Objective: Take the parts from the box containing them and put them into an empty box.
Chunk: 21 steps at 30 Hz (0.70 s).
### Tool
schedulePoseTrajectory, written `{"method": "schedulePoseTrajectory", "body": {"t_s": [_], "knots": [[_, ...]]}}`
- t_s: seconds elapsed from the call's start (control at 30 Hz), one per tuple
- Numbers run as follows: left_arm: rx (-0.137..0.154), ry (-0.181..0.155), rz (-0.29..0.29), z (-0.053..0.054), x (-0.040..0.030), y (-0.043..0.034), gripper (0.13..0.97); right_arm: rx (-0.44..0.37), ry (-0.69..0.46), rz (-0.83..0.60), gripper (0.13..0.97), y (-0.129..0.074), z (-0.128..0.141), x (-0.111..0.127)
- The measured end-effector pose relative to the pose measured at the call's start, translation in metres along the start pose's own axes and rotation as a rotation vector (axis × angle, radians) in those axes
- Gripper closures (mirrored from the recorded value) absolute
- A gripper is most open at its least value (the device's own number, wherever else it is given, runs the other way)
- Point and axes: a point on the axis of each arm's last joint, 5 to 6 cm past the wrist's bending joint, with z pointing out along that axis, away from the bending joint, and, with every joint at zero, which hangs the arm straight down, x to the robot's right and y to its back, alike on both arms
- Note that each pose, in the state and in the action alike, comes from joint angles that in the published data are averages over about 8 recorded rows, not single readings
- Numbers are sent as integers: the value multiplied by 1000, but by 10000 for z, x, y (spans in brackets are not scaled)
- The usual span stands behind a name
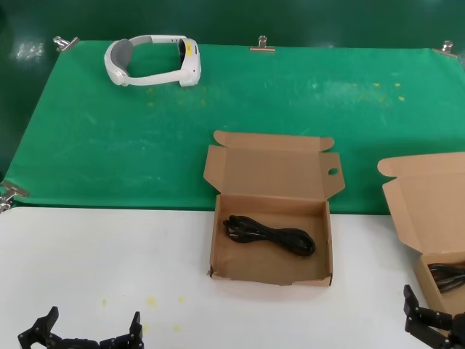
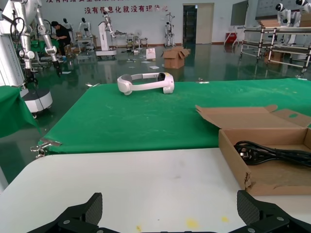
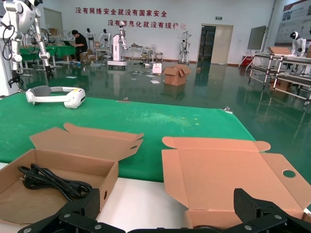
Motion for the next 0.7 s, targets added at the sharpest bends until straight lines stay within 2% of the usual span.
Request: {"method": "schedulePoseTrajectory", "body": {"t_s": [0.7], "knots": [[0,0,1,0,0,0,132,0,0,0,130,0,0,0]]}}
